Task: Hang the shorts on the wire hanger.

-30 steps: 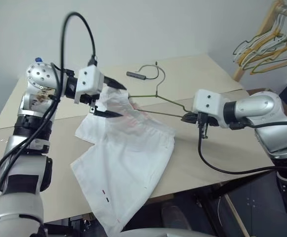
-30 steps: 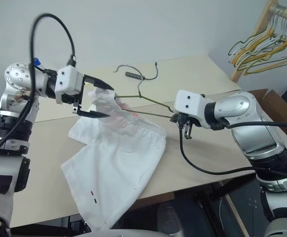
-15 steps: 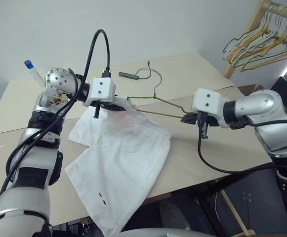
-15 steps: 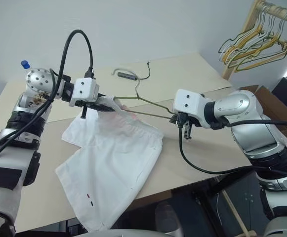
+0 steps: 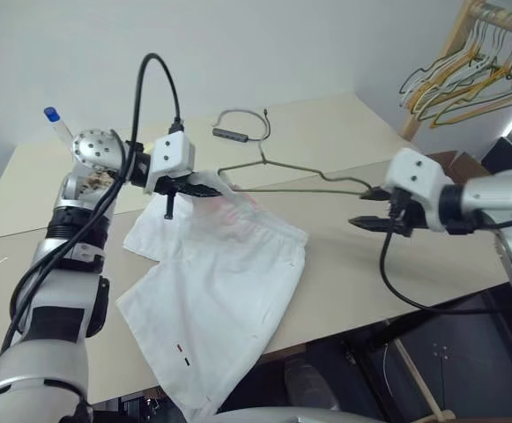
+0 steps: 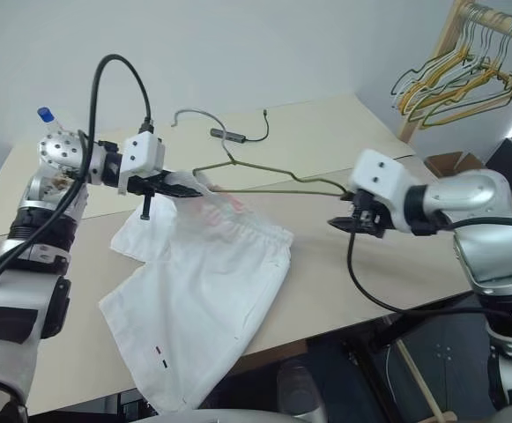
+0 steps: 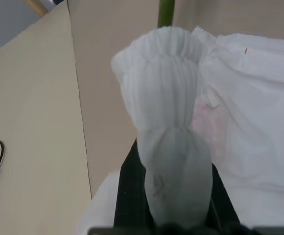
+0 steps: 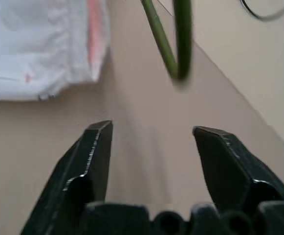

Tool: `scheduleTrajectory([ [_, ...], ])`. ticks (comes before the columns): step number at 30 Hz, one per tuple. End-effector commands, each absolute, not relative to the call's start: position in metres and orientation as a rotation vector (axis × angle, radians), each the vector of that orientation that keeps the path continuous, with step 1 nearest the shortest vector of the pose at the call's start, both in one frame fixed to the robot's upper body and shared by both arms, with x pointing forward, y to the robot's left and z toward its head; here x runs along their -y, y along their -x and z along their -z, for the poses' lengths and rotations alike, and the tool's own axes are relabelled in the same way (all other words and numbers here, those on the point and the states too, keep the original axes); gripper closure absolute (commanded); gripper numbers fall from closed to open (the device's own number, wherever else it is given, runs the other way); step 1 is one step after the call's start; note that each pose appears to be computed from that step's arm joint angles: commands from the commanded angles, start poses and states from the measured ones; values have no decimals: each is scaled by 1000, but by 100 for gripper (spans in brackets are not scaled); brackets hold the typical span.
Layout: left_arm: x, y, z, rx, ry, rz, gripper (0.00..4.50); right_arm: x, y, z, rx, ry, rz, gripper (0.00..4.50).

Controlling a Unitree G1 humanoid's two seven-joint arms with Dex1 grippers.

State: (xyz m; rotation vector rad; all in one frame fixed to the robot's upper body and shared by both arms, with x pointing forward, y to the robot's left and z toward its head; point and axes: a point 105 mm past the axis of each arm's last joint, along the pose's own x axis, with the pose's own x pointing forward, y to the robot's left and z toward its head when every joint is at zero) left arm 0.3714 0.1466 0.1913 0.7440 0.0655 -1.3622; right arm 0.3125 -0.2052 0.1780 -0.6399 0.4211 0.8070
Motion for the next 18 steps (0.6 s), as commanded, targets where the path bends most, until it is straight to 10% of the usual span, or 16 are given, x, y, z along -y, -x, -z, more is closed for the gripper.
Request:
scheduleTrajectory([
  [1, -151, -370, -212, 9, -703, 1308, 450, 227, -309, -169, -413, 528, -694, 24],
  [12, -153, -368, -211, -5, -680, 1279, 450, 105, -312, -97, -491, -87, -847, 3],
  [18, -157, -367, -211, -11, -687, 1265, 450, 95, -320, -95, -491, -155, -838, 162],
])
